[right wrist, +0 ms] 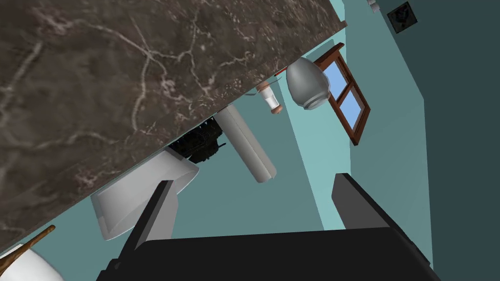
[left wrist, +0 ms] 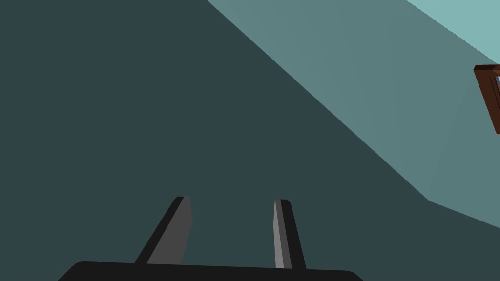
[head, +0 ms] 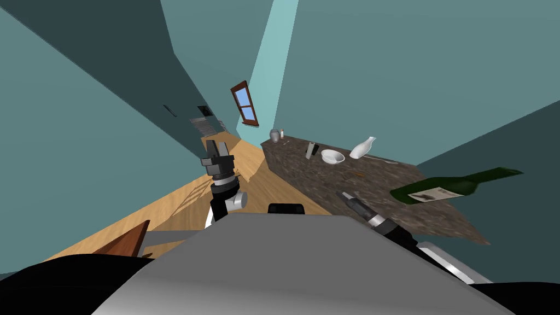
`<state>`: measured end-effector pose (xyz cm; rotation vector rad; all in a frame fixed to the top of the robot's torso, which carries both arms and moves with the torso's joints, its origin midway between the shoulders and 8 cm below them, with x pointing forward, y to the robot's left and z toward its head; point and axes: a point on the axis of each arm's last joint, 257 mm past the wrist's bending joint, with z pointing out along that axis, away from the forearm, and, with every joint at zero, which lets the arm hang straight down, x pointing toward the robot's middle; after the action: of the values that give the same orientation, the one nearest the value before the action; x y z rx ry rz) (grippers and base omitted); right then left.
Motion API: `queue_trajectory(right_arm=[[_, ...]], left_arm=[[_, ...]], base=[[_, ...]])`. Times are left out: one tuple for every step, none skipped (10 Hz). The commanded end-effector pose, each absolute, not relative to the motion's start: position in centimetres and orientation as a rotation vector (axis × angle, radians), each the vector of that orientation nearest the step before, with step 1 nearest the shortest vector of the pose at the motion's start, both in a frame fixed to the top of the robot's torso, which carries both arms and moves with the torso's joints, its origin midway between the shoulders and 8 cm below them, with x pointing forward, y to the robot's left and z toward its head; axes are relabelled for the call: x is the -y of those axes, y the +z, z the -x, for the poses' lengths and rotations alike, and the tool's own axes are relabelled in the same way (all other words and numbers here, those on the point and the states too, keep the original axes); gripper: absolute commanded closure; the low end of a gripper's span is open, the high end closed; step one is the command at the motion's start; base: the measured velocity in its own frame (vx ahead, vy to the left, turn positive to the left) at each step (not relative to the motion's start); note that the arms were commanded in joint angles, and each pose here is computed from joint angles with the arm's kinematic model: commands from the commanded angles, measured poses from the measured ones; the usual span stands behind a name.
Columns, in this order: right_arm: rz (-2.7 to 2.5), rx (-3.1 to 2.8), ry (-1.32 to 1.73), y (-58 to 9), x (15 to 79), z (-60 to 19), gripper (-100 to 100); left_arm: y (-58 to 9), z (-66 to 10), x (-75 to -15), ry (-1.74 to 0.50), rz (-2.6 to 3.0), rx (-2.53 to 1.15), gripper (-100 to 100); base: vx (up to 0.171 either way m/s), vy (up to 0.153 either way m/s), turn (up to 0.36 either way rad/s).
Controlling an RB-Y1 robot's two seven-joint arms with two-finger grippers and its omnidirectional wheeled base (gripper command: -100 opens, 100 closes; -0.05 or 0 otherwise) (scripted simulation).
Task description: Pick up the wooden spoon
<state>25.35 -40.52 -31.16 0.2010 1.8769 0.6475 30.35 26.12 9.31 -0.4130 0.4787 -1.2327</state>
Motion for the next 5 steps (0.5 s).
queue_trajectory(right_arm=[[-0.166, -1.925, 0.62, -31.9, 41.5, -24.7, -100], [-0.129, -1.998, 0.576, -33.3, 42.9, -23.3, -100], [-0.113, -2.007, 0.571, -33.2, 43.1, -23.3, -100], [-0.069, -2.079, 0.524, -34.4, 44.6, -21.9, -100], [-0.054, -2.087, 0.518, -34.3, 44.9, -21.9, -100]], left_arm=[[9.3, -30.4, -26.1, -1.233, 0.413, -0.479, 0], [9.3, -30.4, -26.1, -1.233, 0.413, -0.479, 0], [9.3, -30.4, -26.1, -1.233, 0.413, -0.479, 0], [9.3, -30.4, -26.1, -1.233, 0.413, -0.479, 0], [9.3, -30.4, -26.1, -1.233, 0.413, -0.479, 0]], base=[[0.044, 0.06, 0.049], [0.045, 0.077, 0.107], [0.038, 0.057, 0.049], [0.052, 0.057, 0.091], [0.041, 0.038, 0.04]])
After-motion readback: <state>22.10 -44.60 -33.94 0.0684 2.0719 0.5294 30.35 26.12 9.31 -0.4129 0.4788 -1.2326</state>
